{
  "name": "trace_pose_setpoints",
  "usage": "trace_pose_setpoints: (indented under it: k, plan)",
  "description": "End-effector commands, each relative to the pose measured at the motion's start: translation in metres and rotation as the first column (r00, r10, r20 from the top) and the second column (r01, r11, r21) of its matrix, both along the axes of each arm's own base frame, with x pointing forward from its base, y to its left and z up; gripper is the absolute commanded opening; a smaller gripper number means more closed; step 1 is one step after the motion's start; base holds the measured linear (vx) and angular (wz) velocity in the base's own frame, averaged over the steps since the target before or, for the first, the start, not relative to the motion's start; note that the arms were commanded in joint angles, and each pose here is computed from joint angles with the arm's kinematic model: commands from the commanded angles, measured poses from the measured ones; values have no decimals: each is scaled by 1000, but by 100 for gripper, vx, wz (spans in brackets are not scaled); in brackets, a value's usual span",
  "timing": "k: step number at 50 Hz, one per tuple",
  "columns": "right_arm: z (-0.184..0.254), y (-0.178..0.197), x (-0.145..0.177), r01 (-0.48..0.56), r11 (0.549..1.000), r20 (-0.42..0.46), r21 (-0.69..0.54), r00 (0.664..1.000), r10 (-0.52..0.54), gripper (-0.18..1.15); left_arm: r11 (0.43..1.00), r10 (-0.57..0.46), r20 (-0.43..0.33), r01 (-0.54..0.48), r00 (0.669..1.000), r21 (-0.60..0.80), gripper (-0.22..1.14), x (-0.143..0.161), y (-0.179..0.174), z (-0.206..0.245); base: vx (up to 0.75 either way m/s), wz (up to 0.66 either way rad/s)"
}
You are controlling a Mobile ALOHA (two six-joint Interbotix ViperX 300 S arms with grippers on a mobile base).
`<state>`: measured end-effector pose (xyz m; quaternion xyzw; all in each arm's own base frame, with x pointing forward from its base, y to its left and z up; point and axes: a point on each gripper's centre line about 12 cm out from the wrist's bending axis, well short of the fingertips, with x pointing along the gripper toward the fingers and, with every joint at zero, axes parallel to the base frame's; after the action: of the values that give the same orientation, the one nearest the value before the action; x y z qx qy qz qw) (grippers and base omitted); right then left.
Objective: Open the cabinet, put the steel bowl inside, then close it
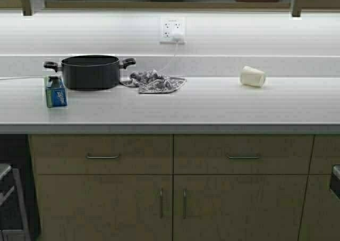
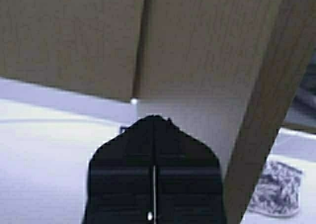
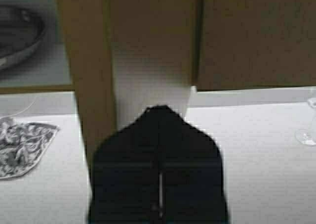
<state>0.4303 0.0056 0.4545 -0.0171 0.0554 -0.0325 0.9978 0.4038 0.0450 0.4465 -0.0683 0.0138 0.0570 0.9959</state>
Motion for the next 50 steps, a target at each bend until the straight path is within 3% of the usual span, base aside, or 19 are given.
trace_pose_setpoints:
  k: [1, 17, 33, 41, 50]
  plan:
    - [10, 27, -35, -75, 997, 34, -1, 997, 75, 6, 999, -39, 36, 38, 999, 27, 4, -33, -18, 0, 1, 1]
    - [-21, 61, -106, -198, 979, -10, 46, 980, 199, 6, 976, -196, 42, 191, 980, 100, 4, -81, -71, -25, 3, -1]
    - [-40, 58, -153, -224, 972, -17, 73, 974, 225, 6, 969, -224, 30, 219, 974, 117, 4, -45, -84, -20, 9, -2]
    - [-44, 59, -150, -225, 972, -27, 70, 973, 228, 6, 968, -229, 18, 225, 973, 113, 4, -17, -89, -21, 12, -1]
    - [-34, 70, -111, -229, 971, -33, 66, 972, 232, 6, 957, -273, 23, 269, 962, 109, 4, -6, -109, -18, 11, 0]
